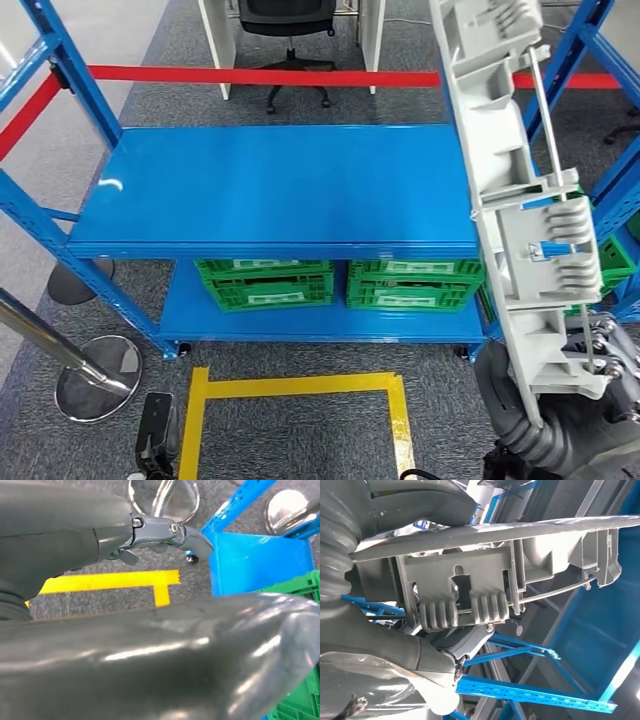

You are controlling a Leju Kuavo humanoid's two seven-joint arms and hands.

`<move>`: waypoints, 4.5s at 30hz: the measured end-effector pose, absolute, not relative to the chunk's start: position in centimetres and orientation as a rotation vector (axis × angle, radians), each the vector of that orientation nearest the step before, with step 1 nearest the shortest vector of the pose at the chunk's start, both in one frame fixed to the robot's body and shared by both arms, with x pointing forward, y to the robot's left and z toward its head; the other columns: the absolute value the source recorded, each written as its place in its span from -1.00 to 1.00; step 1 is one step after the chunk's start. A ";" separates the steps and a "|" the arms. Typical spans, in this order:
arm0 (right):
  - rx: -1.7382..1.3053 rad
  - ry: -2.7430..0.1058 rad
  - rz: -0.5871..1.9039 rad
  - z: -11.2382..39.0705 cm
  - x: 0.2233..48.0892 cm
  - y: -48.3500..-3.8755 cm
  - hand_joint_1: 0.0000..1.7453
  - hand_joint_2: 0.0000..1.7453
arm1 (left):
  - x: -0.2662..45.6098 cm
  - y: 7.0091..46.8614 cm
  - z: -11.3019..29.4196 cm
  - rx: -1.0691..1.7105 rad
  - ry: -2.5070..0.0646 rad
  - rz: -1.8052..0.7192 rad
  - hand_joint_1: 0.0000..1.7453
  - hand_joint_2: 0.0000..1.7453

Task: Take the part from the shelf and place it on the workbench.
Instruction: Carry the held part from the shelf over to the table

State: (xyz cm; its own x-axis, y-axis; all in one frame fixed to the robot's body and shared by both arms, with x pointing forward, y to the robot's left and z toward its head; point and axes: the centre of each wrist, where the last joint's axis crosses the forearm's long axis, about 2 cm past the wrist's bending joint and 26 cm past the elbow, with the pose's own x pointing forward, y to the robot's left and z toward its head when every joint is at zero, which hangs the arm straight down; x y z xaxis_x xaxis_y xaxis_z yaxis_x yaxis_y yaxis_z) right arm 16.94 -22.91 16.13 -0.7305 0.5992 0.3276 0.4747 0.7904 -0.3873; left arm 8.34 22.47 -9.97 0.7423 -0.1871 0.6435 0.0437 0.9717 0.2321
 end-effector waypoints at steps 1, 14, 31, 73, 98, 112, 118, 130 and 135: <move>-0.803 -2.539 0.386 16.1 16.9 -22.9 1.00 1.00 | 8.3 22.5 -10.0 0.206 -0.720 -0.123 -1.00 -1.00; -0.771 -2.516 0.390 15.5 16.5 -23.1 1.00 1.00 | 8.2 22.7 -10.0 0.208 -0.714 -0.093 -1.00 -1.00; -0.768 -2.500 0.412 15.1 15.9 -23.0 1.00 1.00 | 8.2 23.0 -10.1 0.209 -0.718 -0.111 -1.00 -1.00; -0.836 -2.475 0.384 15.5 15.0 -23.6 1.00 1.00 | 9.9 23.0 -9.7 0.231 -0.745 -0.221 -1.00 -1.00; -0.844 -2.469 0.315 15.9 15.0 -22.6 1.00 1.00 | 9.0 23.8 -10.0 0.247 -0.697 -0.241 -1.00 -1.00; -0.810 -2.469 0.297 16.0 14.9 -22.1 1.00 1.00 | 8.1 24.0 -10.2 0.240 -0.692 -0.254 -1.00 -1.00; -0.798 -2.462 0.280 15.8 14.7 -22.2 1.00 1.00 | 8.2 23.9 -10.2 0.225 -0.697 -0.270 -1.00 -1.00; -0.798 -2.458 0.268 15.8 14.6 -22.3 1.00 1.00 | 10.2 23.0 -9.6 0.211 -0.742 -0.270 -1.00 -1.00; -0.801 -2.455 0.256 15.8 14.7 -22.5 1.00 1.00 | 10.4 22.7 -9.6 0.204 -0.760 -0.259 -1.00 -1.00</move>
